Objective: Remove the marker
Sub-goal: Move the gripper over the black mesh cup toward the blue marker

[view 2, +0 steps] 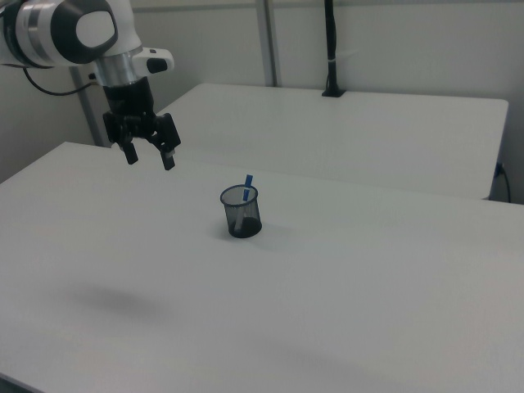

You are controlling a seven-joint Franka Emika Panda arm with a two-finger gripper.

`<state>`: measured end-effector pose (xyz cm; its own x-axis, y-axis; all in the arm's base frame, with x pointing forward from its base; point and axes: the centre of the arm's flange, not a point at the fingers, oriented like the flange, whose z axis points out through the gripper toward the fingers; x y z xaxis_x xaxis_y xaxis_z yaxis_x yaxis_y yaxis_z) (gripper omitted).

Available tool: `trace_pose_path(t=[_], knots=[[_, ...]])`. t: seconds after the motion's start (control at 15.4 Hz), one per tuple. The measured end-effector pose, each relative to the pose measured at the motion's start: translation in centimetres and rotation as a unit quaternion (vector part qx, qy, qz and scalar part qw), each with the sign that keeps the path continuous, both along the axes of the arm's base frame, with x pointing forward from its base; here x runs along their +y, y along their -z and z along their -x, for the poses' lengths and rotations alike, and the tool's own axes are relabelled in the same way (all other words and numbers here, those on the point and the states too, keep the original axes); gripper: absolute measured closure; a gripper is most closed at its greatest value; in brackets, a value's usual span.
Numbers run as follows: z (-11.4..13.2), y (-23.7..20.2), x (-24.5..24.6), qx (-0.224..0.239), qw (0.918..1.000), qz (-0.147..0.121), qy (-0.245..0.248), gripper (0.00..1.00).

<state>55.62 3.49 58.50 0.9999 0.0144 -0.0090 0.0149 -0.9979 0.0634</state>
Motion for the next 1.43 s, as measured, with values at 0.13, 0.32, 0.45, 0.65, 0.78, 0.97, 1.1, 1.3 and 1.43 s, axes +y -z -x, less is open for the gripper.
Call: trace_pose_path(t=[0.13, 0.32, 0.45, 0.65, 0.78, 0.97, 1.1, 1.3, 1.43], knots=[[0.0, 0.0, 0.1, 0.0, 1.0, 0.0, -0.001, 0.0], [0.0, 0.0, 0.2, 0.0, 1.0, 0.0, -0.002, 0.0], [0.0, 0.0, 0.2, 0.0, 1.0, 0.0, -0.002, 0.0], [0.0, 0.1, 0.2, 0.001, 1.0, 0.0, -0.002, 0.0], [0.0, 0.1, 0.2, 0.001, 1.0, 0.0, -0.002, 0.0], [-0.2, 0.2, 0.1, -0.002, 1.0, 0.0, -0.001, 0.0], [-0.8, 0.2, 0.0, -0.019, 0.9998, -0.002, -0.001, 0.0], [-1.9, 0.7, -0.6, -0.041, 0.9992, -0.004, 0.003, 0.0], [-3.2, 1.3, -0.9, -0.066, 0.9978, -0.006, 0.005, 0.0]])
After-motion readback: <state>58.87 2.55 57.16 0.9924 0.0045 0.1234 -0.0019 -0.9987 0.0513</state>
